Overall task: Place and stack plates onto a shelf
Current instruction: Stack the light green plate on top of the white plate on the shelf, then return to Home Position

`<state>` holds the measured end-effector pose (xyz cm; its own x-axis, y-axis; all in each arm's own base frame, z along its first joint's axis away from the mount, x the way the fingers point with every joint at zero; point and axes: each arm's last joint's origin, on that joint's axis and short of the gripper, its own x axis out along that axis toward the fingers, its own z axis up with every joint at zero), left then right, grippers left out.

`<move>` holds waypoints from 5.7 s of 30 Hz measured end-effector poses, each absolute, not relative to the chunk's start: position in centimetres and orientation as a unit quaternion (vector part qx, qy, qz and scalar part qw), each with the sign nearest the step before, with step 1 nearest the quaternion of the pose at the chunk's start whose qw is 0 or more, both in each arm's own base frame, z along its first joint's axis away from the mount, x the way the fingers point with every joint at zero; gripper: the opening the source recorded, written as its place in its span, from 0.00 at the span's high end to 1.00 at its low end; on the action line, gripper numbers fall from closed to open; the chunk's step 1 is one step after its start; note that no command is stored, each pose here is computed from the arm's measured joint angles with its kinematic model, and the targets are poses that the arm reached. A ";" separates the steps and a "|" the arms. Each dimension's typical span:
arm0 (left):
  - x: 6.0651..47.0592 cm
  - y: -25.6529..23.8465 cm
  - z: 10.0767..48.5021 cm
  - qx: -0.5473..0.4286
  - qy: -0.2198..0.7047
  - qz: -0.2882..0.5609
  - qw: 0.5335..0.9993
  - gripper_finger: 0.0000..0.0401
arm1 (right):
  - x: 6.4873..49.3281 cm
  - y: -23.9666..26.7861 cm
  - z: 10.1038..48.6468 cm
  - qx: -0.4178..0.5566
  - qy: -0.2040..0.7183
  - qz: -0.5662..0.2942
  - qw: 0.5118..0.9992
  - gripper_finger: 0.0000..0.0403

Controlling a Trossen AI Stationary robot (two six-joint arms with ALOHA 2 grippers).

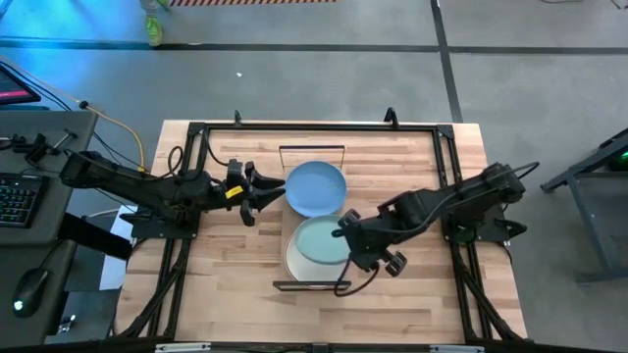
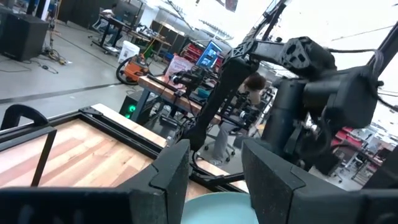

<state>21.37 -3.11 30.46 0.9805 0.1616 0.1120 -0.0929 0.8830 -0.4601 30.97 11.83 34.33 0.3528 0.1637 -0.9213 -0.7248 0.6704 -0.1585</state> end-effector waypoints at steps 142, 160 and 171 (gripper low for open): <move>9.2 0.4 20.0 -0.157 -0.184 0.061 0.968 1.00 | 20.7 2.5 32.3 0.152 0.037 -0.010 0.988 1.00; 9.6 0.5 17.8 -0.143 -0.074 0.085 0.983 1.00 | 20.6 2.6 32.3 0.153 0.041 0.016 0.987 1.00; 9.8 0.3 16.9 -0.152 -0.025 0.072 0.985 1.00 | 16.8 2.8 31.5 0.147 0.091 0.046 0.984 1.00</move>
<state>9.76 0.35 16.94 0.9884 0.1495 0.0273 -0.1344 0.9435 -0.3030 16.84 2.78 31.52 0.9791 0.1177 -0.1661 -0.0641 0.9527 0.2969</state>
